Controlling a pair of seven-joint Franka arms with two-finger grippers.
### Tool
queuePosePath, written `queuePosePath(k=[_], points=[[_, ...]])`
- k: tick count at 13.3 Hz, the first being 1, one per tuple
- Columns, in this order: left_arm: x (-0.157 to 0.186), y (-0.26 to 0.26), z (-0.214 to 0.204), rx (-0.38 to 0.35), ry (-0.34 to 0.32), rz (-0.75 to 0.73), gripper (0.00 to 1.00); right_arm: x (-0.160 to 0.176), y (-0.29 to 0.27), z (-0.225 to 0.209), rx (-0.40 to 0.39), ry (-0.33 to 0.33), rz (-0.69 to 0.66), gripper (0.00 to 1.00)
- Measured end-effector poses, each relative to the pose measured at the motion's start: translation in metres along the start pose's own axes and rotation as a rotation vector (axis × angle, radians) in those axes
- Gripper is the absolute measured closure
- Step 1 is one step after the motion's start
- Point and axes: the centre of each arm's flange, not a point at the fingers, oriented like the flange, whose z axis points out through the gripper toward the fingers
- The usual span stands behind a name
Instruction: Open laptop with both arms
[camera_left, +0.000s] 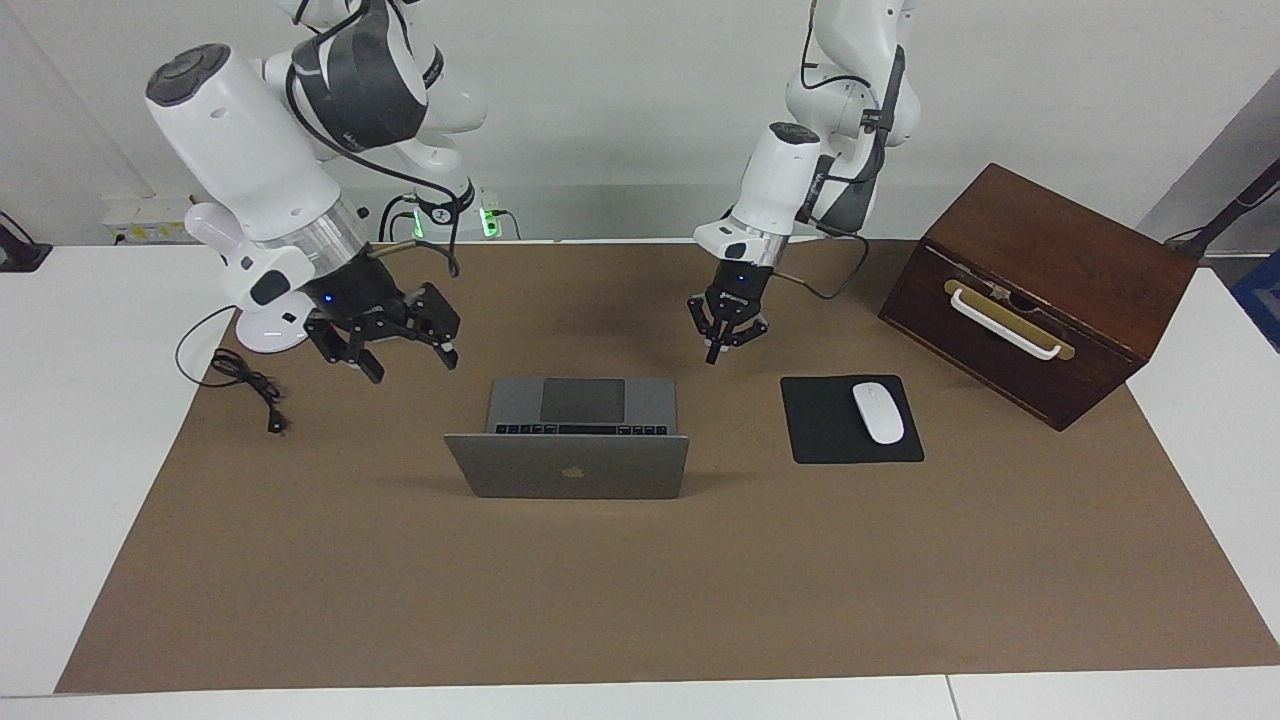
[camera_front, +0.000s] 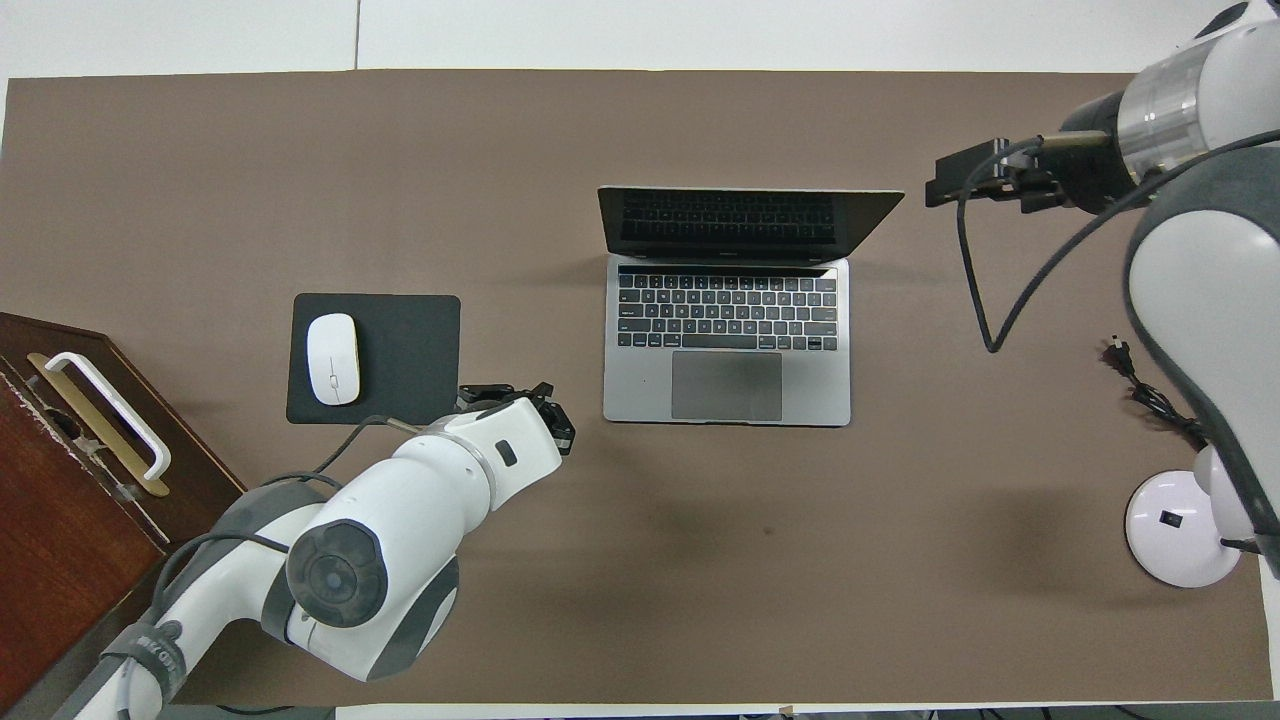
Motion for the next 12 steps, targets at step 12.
queuePosePath(k=[12], points=[[0.055,-0.173,-0.165,0.092,-0.321,0.019,0.99,-0.073,0.068,-0.047,-0.184,-0.132,0.148,0.00]])
